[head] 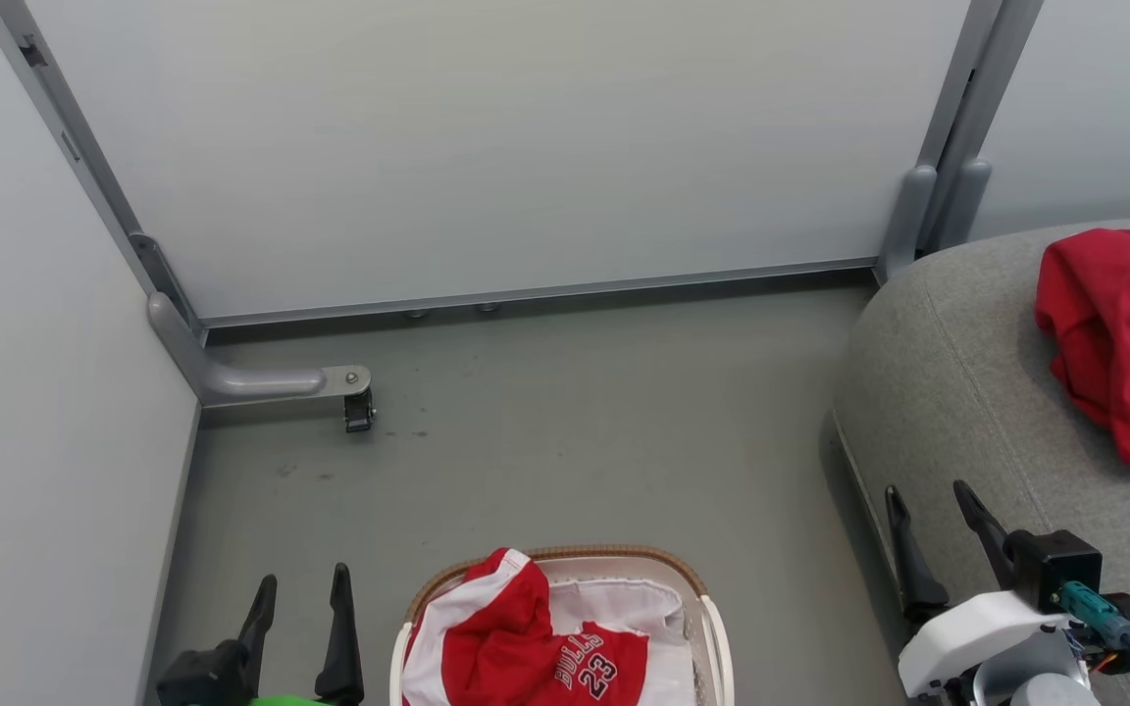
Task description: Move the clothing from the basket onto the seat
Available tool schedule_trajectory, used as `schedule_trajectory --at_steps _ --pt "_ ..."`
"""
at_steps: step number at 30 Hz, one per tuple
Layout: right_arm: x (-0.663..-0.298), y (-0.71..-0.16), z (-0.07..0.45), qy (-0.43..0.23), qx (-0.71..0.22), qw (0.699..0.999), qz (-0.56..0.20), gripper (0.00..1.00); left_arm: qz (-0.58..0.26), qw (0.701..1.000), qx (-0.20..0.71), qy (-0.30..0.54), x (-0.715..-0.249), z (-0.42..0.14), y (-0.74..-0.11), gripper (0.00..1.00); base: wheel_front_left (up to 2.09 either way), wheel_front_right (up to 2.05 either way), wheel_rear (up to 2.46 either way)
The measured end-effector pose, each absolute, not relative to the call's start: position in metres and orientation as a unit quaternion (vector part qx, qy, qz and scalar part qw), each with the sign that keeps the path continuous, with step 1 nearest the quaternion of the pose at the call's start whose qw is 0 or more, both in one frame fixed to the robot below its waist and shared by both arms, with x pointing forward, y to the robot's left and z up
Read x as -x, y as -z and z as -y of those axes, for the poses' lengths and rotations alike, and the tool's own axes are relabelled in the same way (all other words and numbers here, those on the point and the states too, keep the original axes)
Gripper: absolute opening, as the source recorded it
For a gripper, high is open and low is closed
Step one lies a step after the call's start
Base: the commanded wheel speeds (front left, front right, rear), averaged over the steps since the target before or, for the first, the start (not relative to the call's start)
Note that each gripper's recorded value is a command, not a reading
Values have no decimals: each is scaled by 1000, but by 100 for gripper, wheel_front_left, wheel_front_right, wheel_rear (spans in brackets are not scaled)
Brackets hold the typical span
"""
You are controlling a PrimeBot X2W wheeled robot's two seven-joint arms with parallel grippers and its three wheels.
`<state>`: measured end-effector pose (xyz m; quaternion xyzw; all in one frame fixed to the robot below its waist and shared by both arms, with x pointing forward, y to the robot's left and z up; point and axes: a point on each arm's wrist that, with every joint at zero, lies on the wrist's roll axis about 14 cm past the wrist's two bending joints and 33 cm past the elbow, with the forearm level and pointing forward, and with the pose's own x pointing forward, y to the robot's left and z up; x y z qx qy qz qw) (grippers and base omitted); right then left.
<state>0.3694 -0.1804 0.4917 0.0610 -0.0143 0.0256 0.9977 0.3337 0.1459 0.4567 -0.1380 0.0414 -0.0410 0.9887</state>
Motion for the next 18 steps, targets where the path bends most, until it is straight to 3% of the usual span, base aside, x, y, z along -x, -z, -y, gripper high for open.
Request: schedule_trajectory --at_steps 10,18 --pt "-371 -489 184 -20 -59 998 11 100 -42 989 130 58 -342 -137 -458 100 0 0 0" --pt "-388 -498 193 -10 -44 999 24 100 -49 986 80 137 -375 -100 -459 100 0 0 0"
